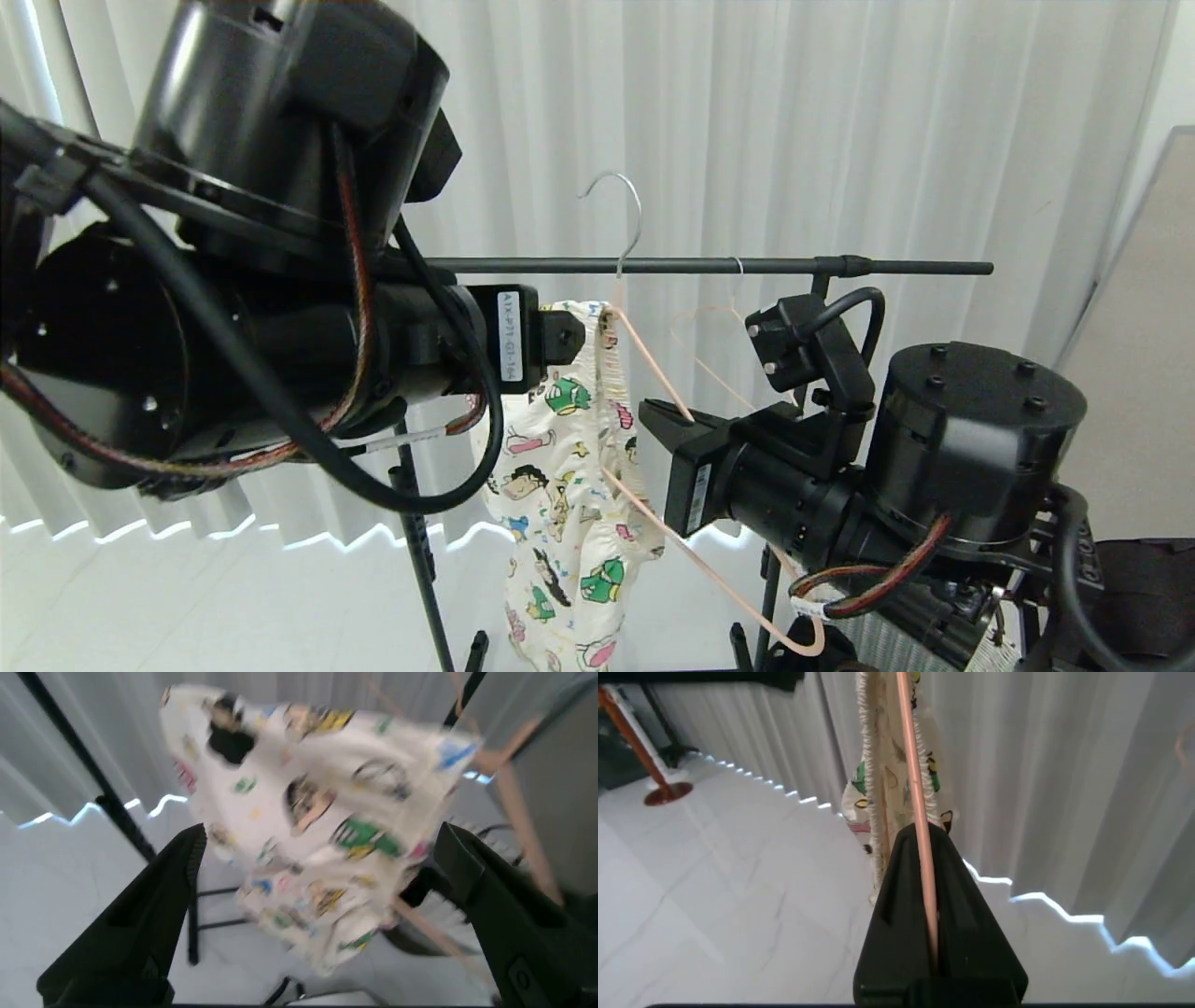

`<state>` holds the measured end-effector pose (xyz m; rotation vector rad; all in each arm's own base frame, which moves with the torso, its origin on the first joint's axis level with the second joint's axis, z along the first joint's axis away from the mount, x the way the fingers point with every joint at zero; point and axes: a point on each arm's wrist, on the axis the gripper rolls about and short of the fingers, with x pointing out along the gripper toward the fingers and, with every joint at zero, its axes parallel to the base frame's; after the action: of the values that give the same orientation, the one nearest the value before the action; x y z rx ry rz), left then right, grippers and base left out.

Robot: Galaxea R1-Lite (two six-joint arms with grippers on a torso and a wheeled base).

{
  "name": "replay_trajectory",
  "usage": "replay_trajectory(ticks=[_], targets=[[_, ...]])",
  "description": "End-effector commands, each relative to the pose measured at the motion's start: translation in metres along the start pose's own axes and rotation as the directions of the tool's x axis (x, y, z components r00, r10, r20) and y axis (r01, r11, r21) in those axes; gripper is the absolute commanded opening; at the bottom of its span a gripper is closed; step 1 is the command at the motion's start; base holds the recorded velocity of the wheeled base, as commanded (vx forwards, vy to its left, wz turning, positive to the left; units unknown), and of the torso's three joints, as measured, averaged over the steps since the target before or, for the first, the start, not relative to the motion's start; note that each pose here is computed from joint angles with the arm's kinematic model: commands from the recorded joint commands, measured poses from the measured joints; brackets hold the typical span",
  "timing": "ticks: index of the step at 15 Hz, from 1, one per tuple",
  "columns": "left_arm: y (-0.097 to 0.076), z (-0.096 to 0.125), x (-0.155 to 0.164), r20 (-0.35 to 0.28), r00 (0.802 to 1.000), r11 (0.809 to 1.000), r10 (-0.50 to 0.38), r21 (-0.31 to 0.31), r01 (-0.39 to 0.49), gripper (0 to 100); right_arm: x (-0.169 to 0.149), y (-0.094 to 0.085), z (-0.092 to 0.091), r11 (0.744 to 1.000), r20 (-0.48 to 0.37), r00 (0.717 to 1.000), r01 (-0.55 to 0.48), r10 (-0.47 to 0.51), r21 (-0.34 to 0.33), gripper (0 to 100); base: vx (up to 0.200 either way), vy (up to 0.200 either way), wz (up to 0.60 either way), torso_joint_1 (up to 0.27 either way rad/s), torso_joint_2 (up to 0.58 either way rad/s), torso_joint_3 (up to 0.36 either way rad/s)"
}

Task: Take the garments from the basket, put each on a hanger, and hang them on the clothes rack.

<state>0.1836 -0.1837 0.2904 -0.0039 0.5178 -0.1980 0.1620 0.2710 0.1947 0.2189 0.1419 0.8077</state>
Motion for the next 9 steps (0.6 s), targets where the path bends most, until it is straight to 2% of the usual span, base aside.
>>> replay_trajectory(ticks=[1, 4, 7, 8, 9], targets=[[0.022, -0.020, -0.022, -0.014, 1.000, 0.999, 0.004, 0.041, -0.003, 100, -0.013, -0.003, 0.007, 1.000, 0.016, 1.000, -0.004, 0.004, -0.026, 0, 0.000, 0.000, 0.00, 0.000, 0.00, 0.000], [0.049, -0.039, -0.051, -0.011, 0.999, 0.991, -0.039, 0.128, 0.040, 100, -0.042, -0.012, 0.010, 0.996, -0.001, 0.998, -0.065, 0.065, -0.060, 0, 0.000, 0.000, 0.00, 0.000, 0.00, 0.000], [0.060, -0.052, -0.065, -0.012, 0.989, 0.970, -0.150, 0.192, 0.150, 100, -0.085, -0.019, 0.006, 0.971, -0.037, 0.981, -0.192, 0.189, -0.143, 0, 0.000, 0.000, 0.00, 0.000, 0.00, 0.000], [0.059, -0.056, -0.064, -0.003, 0.977, 0.954, -0.212, 0.217, 0.207, 100, -0.096, -0.022, 0.003, 0.965, -0.051, 0.976, -0.218, 0.213, -0.148, 0, 0.000, 0.000, 0.00, 0.000, 0.00, 0.000], [0.058, -0.061, -0.062, 0.023, 0.958, 0.928, -0.287, 0.254, 0.272, 100, -0.106, -0.024, -0.001, 0.961, -0.061, 0.972, -0.233, 0.226, -0.149, 0, 0.000, 0.000, 0.00, 0.000, 0.00, 0.000]])
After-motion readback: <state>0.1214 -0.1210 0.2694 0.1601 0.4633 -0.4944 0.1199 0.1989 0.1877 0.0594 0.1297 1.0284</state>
